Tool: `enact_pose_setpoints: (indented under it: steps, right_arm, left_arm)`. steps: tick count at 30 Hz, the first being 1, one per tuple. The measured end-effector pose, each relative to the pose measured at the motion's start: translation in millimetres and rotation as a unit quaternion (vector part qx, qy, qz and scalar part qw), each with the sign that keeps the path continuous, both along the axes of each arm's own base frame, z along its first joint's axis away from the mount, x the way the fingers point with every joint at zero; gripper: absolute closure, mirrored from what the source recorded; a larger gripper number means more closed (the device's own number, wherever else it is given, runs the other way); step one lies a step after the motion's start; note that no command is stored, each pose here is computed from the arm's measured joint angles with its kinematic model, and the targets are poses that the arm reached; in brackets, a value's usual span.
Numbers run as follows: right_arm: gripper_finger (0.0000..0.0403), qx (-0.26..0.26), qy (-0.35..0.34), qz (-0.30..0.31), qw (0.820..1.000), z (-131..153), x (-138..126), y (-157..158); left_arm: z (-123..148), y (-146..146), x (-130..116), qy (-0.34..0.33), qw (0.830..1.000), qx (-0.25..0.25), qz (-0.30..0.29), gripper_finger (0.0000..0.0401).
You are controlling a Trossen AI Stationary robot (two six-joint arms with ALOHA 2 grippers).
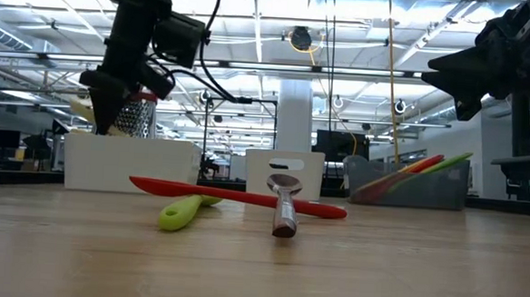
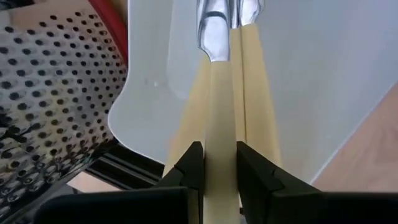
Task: Pick & Place Kitchen Items
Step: Put the yellow knife into the left white bin, then put the brown serving spoon into the right white bin
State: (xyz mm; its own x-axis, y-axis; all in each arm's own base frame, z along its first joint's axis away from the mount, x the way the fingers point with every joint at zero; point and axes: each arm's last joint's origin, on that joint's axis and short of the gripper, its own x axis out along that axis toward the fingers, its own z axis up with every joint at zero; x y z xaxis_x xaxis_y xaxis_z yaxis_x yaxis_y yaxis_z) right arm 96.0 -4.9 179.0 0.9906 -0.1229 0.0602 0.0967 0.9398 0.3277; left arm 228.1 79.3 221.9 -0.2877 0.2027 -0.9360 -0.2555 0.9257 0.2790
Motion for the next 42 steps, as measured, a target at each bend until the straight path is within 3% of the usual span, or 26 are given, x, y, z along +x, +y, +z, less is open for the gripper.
enact_pose_setpoints:
  steps: [4, 11, 16, 23, 28, 33, 42]
  right_arm:
    - [0.0289, 0.000, 0.000, 0.000, 1.000, 0, 0, 0]
    - [0.0289, 0.000, -0.001, 0.000, 1.000, 1, 0, 0]
    - [0.0289, 0.000, -0.001, 0.000, 1.000, 1, 0, 0]
    - [0.0289, 0.000, -0.001, 0.000, 1.000, 1, 0, 0]
    - [0.0289, 0.000, -0.001, 0.000, 1.000, 1, 0, 0]
    - [0.0289, 0.000, -0.001, 0.000, 1.000, 1, 0, 0]
    - [0.0289, 0.000, -0.001, 0.000, 1.000, 1, 0, 0]
  left_arm:
    - [0, 3, -1, -0.008, 1.000, -0.009, 0.014, 0.0333]
    - [0, 5, -1, -0.019, 0.998, 0.004, 0.058, 0.0227]
    - [0, 5, -2, -0.013, 0.998, 0.003, 0.061, 0.0178]
    - [16, 2, -9, 0.031, 0.996, 0.000, 0.086, 0.0152]
    - [41, -3, -5, 0.007, 0.994, 0.006, 0.110, 0.0151]
    - [65, -11, 2, -0.066, 0.985, -0.080, 0.138, 0.0151]
    - [79, -26, 14, -0.119, 0.939, -0.192, 0.260, 0.0150]
